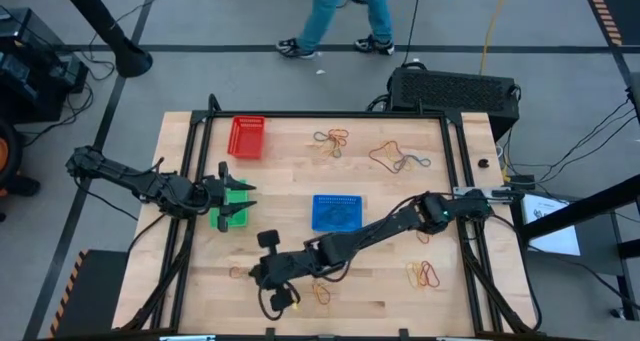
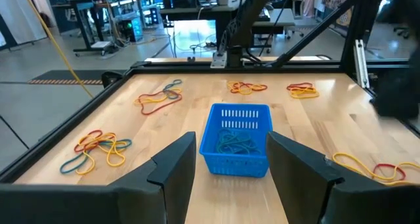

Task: Sort rubber bands into baskets
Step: Put the blue rubber band into the blue bin

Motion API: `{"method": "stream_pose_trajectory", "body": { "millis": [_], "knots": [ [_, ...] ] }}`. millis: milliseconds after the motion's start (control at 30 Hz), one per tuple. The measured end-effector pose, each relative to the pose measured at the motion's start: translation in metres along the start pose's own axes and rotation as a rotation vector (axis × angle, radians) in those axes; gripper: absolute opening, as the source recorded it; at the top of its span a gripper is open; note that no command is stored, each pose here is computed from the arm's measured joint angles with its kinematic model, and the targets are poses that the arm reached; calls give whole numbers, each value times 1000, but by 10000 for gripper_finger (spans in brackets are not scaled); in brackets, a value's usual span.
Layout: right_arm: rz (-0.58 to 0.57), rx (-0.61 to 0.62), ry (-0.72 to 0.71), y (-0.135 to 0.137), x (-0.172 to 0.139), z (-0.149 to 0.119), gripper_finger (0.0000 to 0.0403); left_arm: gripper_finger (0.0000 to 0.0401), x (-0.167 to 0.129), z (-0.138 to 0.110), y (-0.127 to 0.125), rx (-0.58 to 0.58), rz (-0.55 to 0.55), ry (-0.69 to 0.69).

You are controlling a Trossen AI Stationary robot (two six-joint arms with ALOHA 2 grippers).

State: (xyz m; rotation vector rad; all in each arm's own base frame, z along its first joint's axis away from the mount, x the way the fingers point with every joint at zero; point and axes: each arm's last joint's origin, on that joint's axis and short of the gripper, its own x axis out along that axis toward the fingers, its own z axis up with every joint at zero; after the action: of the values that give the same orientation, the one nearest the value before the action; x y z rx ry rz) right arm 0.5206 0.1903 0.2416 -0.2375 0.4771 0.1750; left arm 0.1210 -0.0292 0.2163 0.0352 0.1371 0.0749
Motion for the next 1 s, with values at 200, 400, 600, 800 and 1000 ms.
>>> {"method": "stream_pose_trajectory", "body": {
  "millis": [200, 400, 600, 800, 1000],
  "knots": [
    [-112, 31, -14, -1, -38, 28, 0, 191, 0, 0, 0, -1, 0, 0],
    [-224, 30, -28, -3, -77, 52, 0, 191, 0, 0, 0, -1, 0, 1],
    [-349, 13, 119, -11, -104, 50, 0, 191, 0, 0, 0, -1, 0, 2],
    [-418, 51, 396, -33, -122, 25, 0, 191, 0, 0, 0, -2, 0, 4],
    [-510, 112, 626, -49, -136, 2, 0, 191, 0, 0, 0, -1, 0, 5]
  ]
}}
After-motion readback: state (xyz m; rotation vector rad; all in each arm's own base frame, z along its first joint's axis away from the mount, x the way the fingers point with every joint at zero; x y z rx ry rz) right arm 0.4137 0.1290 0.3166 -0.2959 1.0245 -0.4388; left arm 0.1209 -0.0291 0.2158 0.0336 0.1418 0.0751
